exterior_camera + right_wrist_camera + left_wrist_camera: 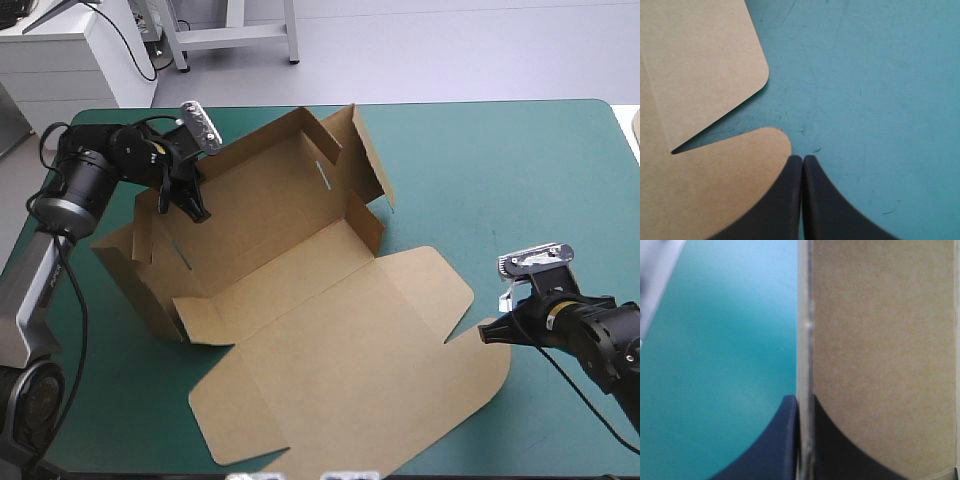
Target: Fold the box
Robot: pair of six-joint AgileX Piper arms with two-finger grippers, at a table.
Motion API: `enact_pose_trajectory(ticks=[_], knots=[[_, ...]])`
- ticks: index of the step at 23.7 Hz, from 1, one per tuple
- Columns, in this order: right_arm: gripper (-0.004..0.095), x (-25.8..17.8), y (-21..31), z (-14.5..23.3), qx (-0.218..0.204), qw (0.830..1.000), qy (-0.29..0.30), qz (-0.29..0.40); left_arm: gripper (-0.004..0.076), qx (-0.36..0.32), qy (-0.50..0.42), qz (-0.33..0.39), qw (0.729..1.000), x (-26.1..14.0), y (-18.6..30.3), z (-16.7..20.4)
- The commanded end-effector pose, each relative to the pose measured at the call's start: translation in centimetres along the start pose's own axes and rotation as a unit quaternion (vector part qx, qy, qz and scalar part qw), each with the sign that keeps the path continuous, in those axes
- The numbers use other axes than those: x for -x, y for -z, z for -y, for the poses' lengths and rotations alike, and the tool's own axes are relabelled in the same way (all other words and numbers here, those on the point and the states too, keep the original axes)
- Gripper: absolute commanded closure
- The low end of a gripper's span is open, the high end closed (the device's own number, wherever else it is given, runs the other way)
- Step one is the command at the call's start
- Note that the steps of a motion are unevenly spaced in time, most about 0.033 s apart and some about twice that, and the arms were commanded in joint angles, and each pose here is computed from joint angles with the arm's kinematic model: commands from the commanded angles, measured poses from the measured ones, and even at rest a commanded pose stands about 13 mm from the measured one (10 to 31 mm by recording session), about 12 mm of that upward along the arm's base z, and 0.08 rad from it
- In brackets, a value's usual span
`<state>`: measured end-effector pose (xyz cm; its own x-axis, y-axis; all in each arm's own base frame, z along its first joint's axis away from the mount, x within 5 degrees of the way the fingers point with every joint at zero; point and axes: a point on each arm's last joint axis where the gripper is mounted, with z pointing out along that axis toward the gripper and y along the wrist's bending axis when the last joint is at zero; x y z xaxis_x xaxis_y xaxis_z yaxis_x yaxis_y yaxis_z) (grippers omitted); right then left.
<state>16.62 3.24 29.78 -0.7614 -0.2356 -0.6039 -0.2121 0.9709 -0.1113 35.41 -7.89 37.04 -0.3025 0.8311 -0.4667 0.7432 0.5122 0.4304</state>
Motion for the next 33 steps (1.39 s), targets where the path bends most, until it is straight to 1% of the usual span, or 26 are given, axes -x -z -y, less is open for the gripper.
enact_pose_trajectory(ticks=[1,3,6,7,9,12,16,17,19,21,25,33], knots=[[0.0929,1.0,0.8,0.3,-0.005,0.999,-0.003,0.038,0.0731,0.095,-0.049,0.093,0.990,4.0,3.2,0.0],[0.0929,1.0,0.8,0.3,-0.004,0.999,-0.010,0.038,0.0731,0.100,-0.081,0.121,0.984,6.1,3.0,1.5],[0.0929,1.0,0.8,0.3,-0.004,0.999,-0.018,0.038,0.0731,0.086,-0.134,0.142,0.977,8.3,2.2,3.9],[0.0929,1.0,0.8,0.3,-0.004,0.999,-0.019,0.038,0.0731,0.078,-0.169,0.151,0.971,9.3,2.1,5.1],[0.0929,1.0,0.8,0.2,-0.003,0.999,-0.020,0.038,0.0731,0.076,-0.198,0.176,0.961,10.9,2.0,6.8],[0.0929,1.0,0.8,0.2,-0.003,0.999,-0.020,0.038,0.0731,0.110,-0.248,0.206,0.940,12.9,2.3,8.7],[0.0929,1.0,0.8,0.1,0.004,0.999,-0.026,0.039,0.0731,0.126,-0.293,0.212,0.924,14.4,2.0,10.6],[0.0929,1.0,0.8,0.0,0.009,0.999,-0.031,0.039,0.0731,0.123,-0.299,0.211,0.922,14.6,1.8,11.1],[0.0929,1.0,0.8,-0.1,0.015,0.999,-0.036,0.037,0.0731,0.122,-0.285,0.209,0.928,15.1,1.5,12.1],[0.0929,1.0,0.8,-0.1,0.017,0.998,-0.038,0.036,0.0731,0.136,-0.295,0.200,0.924,15.5,1.3,12.8],[0.0929,1.0,0.8,-0.2,0.020,0.998,-0.043,0.038,0.0732,0.187,-0.323,0.186,0.909,16.5,1.2,14.1],[0.0929,1.4,1.3,-0.1,0.021,0.997,-0.065,0.045,0.0732,0.245,-0.324,0.189,0.894,17.2,0.7,16.2]])
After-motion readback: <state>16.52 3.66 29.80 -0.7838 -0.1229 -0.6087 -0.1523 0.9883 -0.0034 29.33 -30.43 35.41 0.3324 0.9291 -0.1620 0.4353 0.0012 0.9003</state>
